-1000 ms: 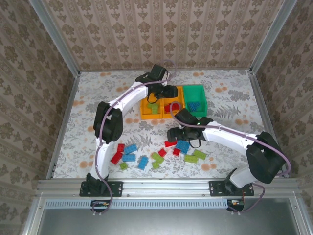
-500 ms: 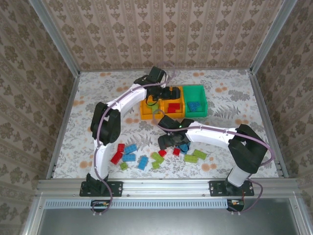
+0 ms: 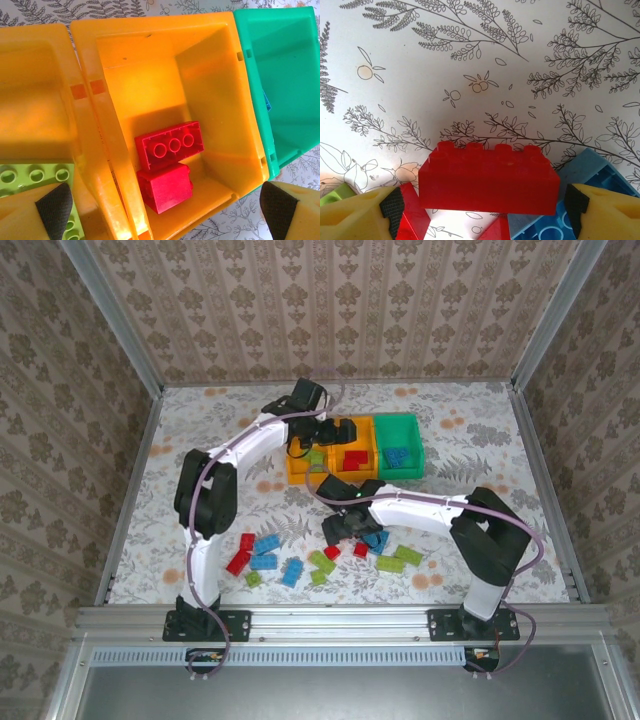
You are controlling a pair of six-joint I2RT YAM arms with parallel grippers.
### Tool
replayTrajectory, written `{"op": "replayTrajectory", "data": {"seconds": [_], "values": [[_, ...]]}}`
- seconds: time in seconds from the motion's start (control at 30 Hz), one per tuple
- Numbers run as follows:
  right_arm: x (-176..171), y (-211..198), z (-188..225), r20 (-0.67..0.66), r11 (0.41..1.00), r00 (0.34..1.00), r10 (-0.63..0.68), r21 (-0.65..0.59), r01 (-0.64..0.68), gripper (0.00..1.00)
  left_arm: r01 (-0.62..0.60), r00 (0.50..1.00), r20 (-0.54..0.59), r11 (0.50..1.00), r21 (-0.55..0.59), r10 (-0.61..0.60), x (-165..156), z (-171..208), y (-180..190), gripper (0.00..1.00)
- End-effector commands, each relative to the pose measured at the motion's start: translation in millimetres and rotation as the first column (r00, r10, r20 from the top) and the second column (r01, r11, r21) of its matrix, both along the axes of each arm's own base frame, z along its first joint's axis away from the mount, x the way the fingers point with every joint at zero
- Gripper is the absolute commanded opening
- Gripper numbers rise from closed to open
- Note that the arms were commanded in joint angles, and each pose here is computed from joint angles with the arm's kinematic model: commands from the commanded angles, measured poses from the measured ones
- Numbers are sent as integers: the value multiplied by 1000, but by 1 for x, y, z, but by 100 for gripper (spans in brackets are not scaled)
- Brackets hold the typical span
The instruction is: Sort the legos into containers by color
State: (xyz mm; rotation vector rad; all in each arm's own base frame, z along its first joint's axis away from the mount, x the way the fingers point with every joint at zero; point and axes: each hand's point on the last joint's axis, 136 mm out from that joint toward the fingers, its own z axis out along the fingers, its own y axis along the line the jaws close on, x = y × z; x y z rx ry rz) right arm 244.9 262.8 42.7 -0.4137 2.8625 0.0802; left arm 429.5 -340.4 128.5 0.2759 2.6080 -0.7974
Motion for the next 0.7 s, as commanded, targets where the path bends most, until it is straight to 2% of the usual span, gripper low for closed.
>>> {"op": "replayTrajectory", "data": {"seconds": [0.0, 0.33, 0.67], "values": [[0, 1, 1, -6, 999, 1000, 14, -37, -15, 84, 0, 999, 53, 1000, -26, 1, 0, 26, 3, 100], [-3, -3, -9, -40, 994, 999, 35, -106, -39, 76, -22, 998, 53, 999, -25, 24, 3, 27, 15, 100], [2, 3, -10, -42, 993, 999, 30, -116, -35, 74, -42, 998, 54, 999, -14, 43, 3, 25, 25, 100]]}}
